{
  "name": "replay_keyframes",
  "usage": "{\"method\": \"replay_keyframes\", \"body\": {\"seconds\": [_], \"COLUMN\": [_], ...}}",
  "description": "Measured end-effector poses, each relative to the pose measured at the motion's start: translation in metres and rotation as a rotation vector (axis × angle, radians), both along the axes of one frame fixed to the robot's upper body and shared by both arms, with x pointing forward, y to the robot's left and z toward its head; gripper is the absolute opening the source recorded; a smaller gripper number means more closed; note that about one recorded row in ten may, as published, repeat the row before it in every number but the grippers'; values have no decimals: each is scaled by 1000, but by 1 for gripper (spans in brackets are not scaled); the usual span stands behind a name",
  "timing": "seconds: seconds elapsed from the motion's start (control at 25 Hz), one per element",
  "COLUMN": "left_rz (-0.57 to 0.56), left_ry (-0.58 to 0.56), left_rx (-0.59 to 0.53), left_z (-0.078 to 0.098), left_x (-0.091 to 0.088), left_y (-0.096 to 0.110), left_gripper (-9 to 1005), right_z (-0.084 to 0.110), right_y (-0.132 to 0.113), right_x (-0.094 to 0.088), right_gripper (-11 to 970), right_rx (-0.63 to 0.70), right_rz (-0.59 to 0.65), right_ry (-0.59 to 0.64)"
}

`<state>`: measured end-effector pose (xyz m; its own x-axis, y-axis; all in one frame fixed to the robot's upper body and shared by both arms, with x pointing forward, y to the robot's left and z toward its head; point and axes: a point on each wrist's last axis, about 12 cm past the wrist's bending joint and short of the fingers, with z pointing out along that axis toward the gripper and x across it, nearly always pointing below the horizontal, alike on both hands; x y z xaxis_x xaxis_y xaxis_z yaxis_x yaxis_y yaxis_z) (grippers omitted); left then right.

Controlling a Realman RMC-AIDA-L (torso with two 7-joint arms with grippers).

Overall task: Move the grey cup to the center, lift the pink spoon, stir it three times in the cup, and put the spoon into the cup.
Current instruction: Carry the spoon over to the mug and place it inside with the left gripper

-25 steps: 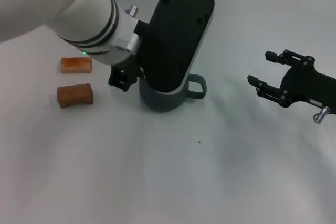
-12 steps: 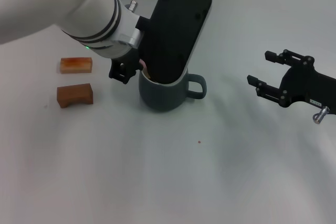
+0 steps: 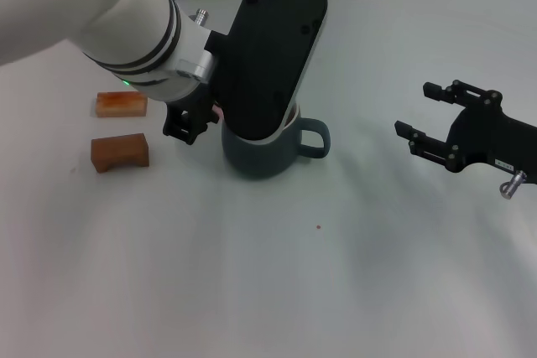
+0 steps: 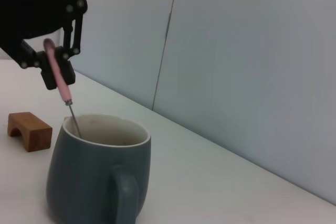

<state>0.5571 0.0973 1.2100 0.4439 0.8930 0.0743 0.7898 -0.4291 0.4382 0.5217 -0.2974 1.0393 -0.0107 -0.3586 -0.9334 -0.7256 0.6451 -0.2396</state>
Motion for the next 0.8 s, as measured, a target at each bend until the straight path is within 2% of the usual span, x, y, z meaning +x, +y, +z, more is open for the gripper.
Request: {"method": "replay_keyframes", "body": {"seconds": [0.28,0.8], "left_rz": [-32,-9], "left_ry": [9,-30], "left_rx": [-45,-61], "left_z": [3,-1], "left_x": [-4,7], "left_y": [-7,-8], "left_gripper": [136,138], "right_z": [0,0], "right_y": [0,0], "right_x": [0,0], "right_gripper": [682,682], "right_rx": [0,0], "right_rz": [0,2], "right_ry": [0,0]}}
